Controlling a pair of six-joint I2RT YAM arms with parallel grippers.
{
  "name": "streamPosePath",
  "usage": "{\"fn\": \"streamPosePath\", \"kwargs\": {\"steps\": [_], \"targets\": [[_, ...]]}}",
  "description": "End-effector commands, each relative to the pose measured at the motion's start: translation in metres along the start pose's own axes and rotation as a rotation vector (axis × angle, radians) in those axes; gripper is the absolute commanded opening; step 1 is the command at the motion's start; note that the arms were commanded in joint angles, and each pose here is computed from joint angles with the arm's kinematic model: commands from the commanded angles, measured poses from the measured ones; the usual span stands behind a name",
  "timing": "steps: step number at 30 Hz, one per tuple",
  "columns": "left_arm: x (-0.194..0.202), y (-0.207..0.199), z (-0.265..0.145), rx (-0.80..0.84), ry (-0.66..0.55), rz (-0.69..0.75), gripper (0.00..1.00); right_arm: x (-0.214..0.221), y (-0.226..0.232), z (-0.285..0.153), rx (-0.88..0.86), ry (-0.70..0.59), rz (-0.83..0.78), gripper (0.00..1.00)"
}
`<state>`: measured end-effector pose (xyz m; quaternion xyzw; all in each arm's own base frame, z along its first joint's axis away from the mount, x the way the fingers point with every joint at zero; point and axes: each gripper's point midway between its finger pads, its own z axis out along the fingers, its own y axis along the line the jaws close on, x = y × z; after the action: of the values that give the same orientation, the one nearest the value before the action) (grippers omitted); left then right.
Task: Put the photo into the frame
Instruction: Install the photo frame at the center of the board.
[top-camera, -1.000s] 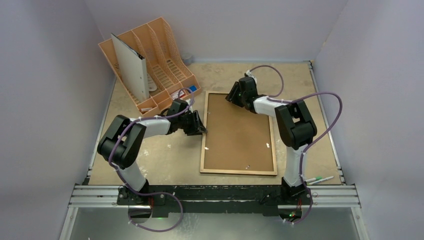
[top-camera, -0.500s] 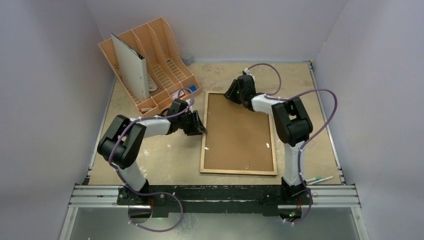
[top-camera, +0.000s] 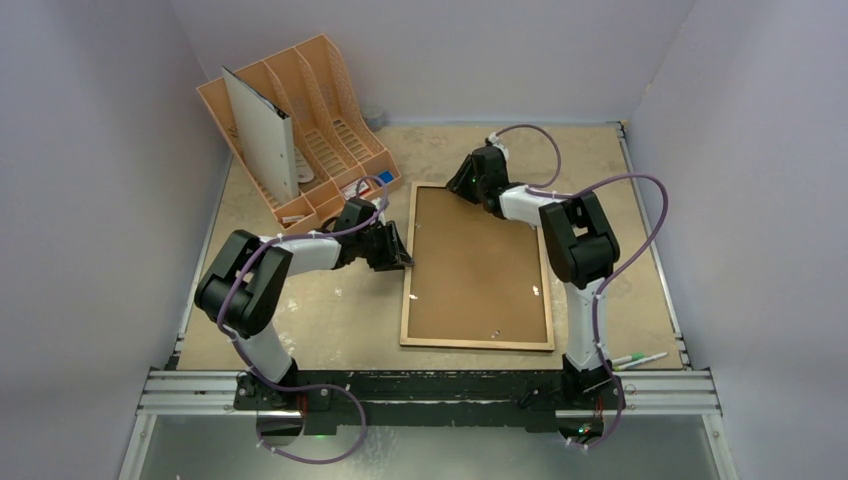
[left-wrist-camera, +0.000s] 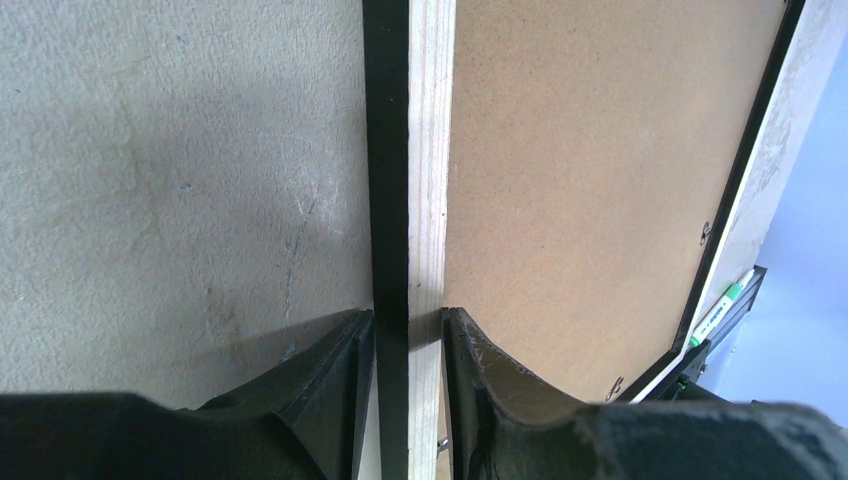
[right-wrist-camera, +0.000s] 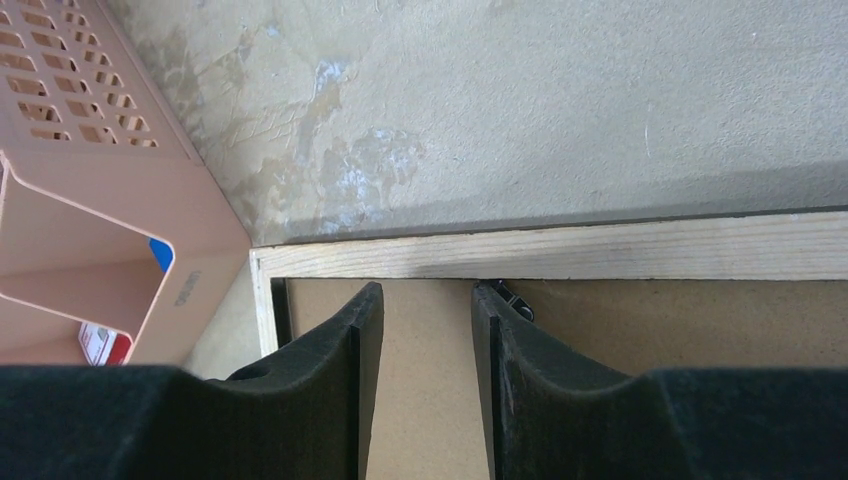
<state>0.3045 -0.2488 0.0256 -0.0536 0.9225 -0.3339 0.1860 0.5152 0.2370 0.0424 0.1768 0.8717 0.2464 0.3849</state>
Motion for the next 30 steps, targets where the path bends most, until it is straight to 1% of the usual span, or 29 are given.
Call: {"fn": "streamPosePath", "kwargs": {"steps": [1,3,4,8,11,14,19,20,22,25,27,30], "targets": [[0.002,0.016,0.002,-0.069,-0.003,0.025,0.33,0.01,-0.023,0.001,0.065,0.023,0.006,0.41],[0.001,0.016,0.001,-0.069,-0.007,0.025,0.33,0.004,-0.011,-0.007,0.012,0.007,-0.006,0.42],[0.0,0.015,0.001,-0.069,-0.01,0.026,0.33,-0.004,0.002,-0.015,-0.034,-0.015,-0.014,0.42],[-0.002,0.014,0.0,-0.071,-0.019,0.027,0.34,-0.03,0.03,-0.043,-0.12,-0.085,-0.045,0.44],[0.002,0.017,-0.002,-0.087,-0.002,0.017,0.35,-0.051,0.038,-0.066,-0.117,-0.145,-0.066,0.46],[0.002,0.018,-0.004,-0.09,-0.005,0.019,0.36,-0.066,0.03,-0.084,-0.054,-0.199,-0.109,0.49],[0.002,0.017,-0.005,-0.087,-0.011,0.023,0.4,-0.075,-0.012,-0.11,0.144,-0.229,-0.216,0.52],[0.002,0.017,-0.005,-0.088,-0.011,0.023,0.4,-0.074,-0.024,-0.116,0.192,-0.231,-0.235,0.55],[0.001,0.016,-0.006,-0.085,-0.017,0.025,0.42,-0.076,-0.049,-0.133,0.291,-0.247,-0.269,0.66],[0.002,0.017,-0.007,-0.083,-0.021,0.025,0.43,-0.072,-0.088,-0.158,0.427,-0.252,-0.253,0.78],[0.004,0.018,-0.007,-0.083,-0.017,0.021,0.44,-0.062,-0.109,-0.17,0.47,-0.228,-0.227,0.83],[0.005,0.018,-0.007,-0.08,-0.012,0.018,0.44,-0.044,-0.138,-0.182,0.522,-0.184,-0.203,0.86]]}}
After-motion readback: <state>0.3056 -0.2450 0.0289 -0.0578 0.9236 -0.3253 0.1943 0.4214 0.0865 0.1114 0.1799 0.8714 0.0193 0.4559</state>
